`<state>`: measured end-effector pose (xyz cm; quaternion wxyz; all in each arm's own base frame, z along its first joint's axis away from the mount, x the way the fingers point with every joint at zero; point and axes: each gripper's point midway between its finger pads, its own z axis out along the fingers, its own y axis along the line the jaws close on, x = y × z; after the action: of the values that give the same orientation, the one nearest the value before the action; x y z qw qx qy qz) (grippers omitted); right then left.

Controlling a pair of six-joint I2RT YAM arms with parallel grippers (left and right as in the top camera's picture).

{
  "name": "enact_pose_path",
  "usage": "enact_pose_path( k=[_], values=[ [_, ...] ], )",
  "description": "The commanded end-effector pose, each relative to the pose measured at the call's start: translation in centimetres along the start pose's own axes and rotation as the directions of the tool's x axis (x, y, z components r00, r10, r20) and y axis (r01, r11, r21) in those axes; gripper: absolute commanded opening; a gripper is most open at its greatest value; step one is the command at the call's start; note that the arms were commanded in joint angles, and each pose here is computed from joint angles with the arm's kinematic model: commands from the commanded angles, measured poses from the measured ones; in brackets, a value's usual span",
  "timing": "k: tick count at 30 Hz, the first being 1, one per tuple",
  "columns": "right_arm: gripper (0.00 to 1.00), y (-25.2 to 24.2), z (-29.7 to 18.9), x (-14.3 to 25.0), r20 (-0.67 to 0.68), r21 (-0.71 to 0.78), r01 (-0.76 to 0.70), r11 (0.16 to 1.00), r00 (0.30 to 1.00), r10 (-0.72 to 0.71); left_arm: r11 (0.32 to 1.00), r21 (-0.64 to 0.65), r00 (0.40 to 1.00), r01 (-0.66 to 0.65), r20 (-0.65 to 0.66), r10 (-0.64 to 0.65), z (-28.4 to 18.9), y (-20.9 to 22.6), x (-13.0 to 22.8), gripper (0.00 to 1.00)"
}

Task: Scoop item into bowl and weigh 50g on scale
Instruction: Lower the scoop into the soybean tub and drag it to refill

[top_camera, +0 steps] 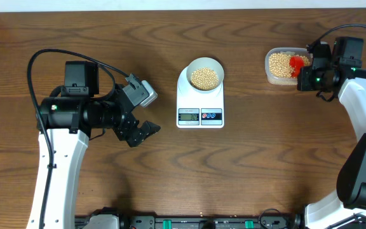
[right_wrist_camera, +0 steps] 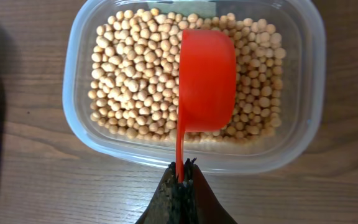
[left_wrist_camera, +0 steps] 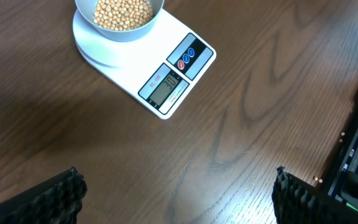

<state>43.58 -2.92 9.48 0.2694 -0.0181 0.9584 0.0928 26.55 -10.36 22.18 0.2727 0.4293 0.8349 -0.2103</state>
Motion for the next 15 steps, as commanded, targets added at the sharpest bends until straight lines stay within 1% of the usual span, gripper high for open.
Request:
enact_pose_path(
  k=[1, 15],
  values=[
    [0.01, 1.45, 0.99, 0.50, -0.022, -0.060, -0.007, 0.998, 1.000, 0.005, 1.000, -0.002, 1.000, -0.003, 0.018, 0.003, -0.40, 0.00, -0.51, 0.98],
    [0.01, 1.95, 1.60, 0.92, -0.043, -0.068, -0.026, 0.997, 0.999, 0.023, 1.000, -0.002, 1.000, -0.003, 0.018, 0.003, -0.40, 0.00, -0.51, 0.98]
  ],
)
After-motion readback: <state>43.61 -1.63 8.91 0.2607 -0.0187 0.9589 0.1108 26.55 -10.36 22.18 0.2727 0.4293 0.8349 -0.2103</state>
